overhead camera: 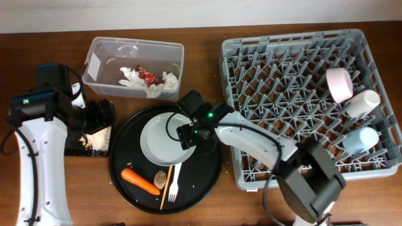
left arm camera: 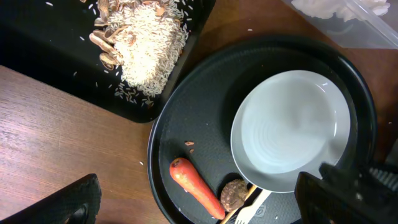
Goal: Sort waste into correct bins and load items into the dishwasher rack
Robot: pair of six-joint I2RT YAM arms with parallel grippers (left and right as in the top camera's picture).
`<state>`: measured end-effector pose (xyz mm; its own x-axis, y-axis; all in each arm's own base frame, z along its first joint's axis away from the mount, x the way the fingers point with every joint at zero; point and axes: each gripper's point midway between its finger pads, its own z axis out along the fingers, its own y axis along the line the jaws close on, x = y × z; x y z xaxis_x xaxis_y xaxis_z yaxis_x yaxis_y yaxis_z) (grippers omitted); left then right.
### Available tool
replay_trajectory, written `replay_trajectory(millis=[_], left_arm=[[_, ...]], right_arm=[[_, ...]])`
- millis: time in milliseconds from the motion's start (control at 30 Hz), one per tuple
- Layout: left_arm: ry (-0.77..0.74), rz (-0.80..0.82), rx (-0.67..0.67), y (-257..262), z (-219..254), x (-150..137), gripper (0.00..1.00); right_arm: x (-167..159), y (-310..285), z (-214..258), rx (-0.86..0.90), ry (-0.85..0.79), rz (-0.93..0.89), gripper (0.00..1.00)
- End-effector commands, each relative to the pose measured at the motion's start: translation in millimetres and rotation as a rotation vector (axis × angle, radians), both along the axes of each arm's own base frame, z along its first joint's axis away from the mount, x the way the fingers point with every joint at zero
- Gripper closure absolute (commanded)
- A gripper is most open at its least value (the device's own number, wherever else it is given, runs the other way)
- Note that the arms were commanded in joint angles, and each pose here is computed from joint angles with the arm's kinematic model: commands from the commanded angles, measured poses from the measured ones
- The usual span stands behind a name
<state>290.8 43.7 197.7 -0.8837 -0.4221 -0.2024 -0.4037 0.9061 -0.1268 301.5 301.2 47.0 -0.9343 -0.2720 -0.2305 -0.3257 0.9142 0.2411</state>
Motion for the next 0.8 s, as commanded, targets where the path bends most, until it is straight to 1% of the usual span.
replay_trajectory(millis=[0, 33, 100, 200, 233, 267, 333, 367, 400, 500, 600, 667, 733, 767], left_arm=[[-0.004, 0.011, -0.011, -1, 1, 0, 0.01], [-0.004, 0.011, -0.012, -1, 1, 0, 0.01], [-0.002, 0.011, -0.012, -1, 1, 0, 0.01], [-0.002, 0.011, -0.012, -1, 1, 0, 0.01], [-0.003, 0.011, -0.012, -1, 1, 0, 0.01], [-0.003, 0.011, -0.012, -1, 1, 0, 0.01], [-0.003, 0.011, -0.011, -1, 1, 0, 0.01], [-0.003, 0.011, -0.011, -1, 1, 0, 0.01], [-0.003, 0.011, -0.011, -1, 1, 0, 0.01], [-0.003, 0.011, -0.011, -1, 1, 0, 0.01], [-0.003, 0.011, -0.011, -1, 1, 0, 0.01], [-0.003, 0.012, -0.008, 0, 1, 0, 0.01], [-0.003, 0.012, -0.008, 0, 1, 0, 0.01], [-0.003, 0.012, -0.008, 0, 1, 0, 0.01]], right_arm=[[9, 3, -16, -0.019, 0.002, -0.077, 0.29], [10, 3, -20, -0.023, 0.007, -0.091, 0.36], [13, 1, -28, -0.036, 0.011, -0.131, 0.4], [12, 0, -40, -0.049, 0.03, -0.147, 0.52], [11, -1, -45, -0.057, 0.039, -0.149, 0.59], [10, -2, -49, -0.065, 0.047, -0.149, 0.68], [9, -3, -50, -0.071, 0.052, -0.149, 0.8], [9, -2, -48, -0.069, 0.051, -0.149, 0.89], [11, -2, -44, -0.07, 0.051, -0.15, 0.96], [26, -7, -12, -0.081, 0.02, -0.174, 0.96], [57, -36, 52, -0.18, -0.111, -0.243, 0.96], [82, -71, 120, -0.254, -0.251, -0.289, 0.96], [98, -100, 183, -0.29, -0.385, -0.282, 0.96], [106, -126, 214, -0.344, -0.47, -0.314, 0.96]])
